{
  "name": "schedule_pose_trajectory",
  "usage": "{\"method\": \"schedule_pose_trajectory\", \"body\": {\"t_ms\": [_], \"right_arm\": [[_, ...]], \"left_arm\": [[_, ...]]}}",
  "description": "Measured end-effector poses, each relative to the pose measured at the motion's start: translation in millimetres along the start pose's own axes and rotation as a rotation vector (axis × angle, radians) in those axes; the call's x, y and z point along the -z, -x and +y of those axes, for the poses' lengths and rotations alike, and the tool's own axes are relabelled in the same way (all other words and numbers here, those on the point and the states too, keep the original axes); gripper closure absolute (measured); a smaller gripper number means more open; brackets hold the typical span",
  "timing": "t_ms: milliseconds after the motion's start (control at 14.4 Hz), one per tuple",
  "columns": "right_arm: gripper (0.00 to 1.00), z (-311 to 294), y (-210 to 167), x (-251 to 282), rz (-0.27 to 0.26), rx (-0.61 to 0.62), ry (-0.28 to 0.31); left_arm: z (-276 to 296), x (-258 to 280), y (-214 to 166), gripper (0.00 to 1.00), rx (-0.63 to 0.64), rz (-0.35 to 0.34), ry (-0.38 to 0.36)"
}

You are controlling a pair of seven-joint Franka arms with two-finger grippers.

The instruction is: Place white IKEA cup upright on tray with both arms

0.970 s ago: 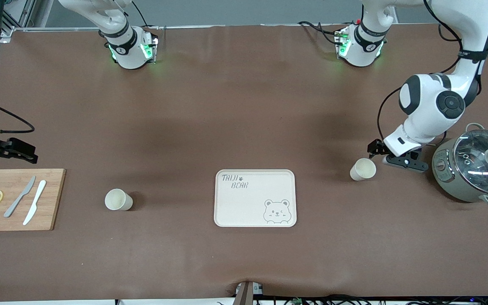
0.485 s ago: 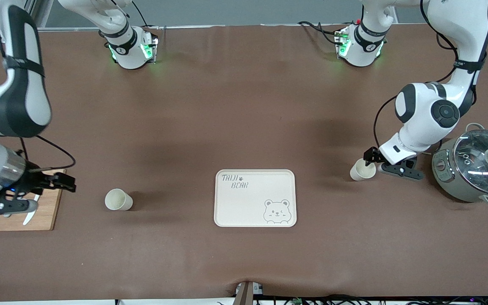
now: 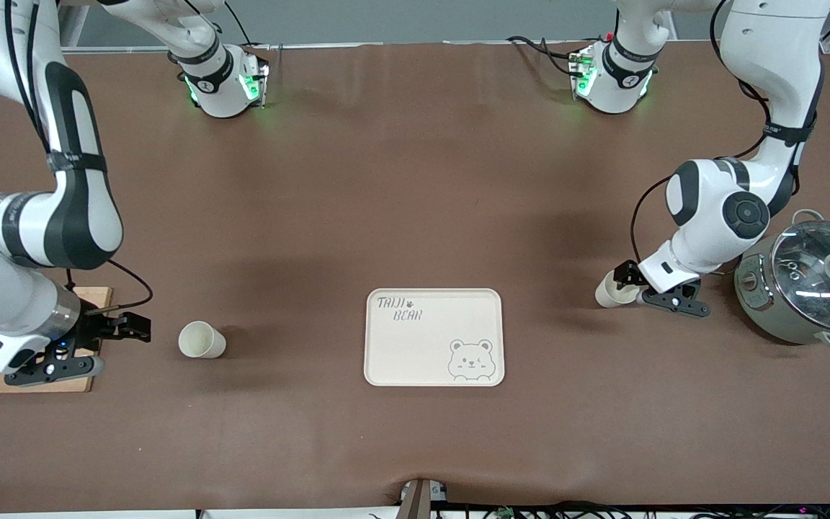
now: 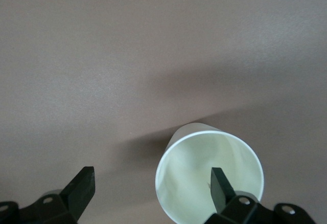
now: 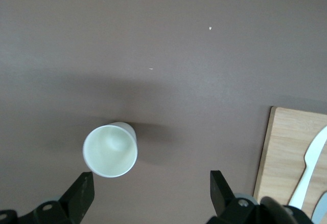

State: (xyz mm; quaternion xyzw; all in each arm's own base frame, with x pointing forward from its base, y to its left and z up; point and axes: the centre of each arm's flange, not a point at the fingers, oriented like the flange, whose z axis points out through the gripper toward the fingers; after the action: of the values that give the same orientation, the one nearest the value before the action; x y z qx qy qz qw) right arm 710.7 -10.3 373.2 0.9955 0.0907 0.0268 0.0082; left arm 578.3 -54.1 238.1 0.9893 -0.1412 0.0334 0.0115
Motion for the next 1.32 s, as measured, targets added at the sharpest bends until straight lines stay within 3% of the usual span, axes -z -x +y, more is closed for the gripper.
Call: {"method": "schedule_pose_trajectory", "body": {"t_ms": [346, 762, 831, 1039, 1316], "right_arm": [[0.00, -2.1, -3.7, -44.7, 0.004, 0.054, 0.006], [0.00, -17.0, 2.8, -68.1, -0.034, 0.103, -0.004], [0.00, -17.7, 3.7, -70.9, -0.039, 0.105, -0.005], [0.00, -18.7, 6.3, -80.7, -0.045, 0.109, -0.006], [0.00, -26.8, 10.9, -108.1, -0.014, 0.122, 0.005]], "left_arm": [[-1.8, -11.6, 1.7, 0.00, 0.003, -0.009, 0.001], [-2.5, -27.0, 1.6, 0.00, 0.028, -0.017, 0.005], [-2.2, -29.2, 2.1, 0.06, 0.059, -0.018, 0.010], [2.2, -31.5, 1.7, 0.38, 0.084, -0.020, 0.013], [6.8, -30.7, -0.3, 0.77, 0.088, -0.015, 0.015]]}}
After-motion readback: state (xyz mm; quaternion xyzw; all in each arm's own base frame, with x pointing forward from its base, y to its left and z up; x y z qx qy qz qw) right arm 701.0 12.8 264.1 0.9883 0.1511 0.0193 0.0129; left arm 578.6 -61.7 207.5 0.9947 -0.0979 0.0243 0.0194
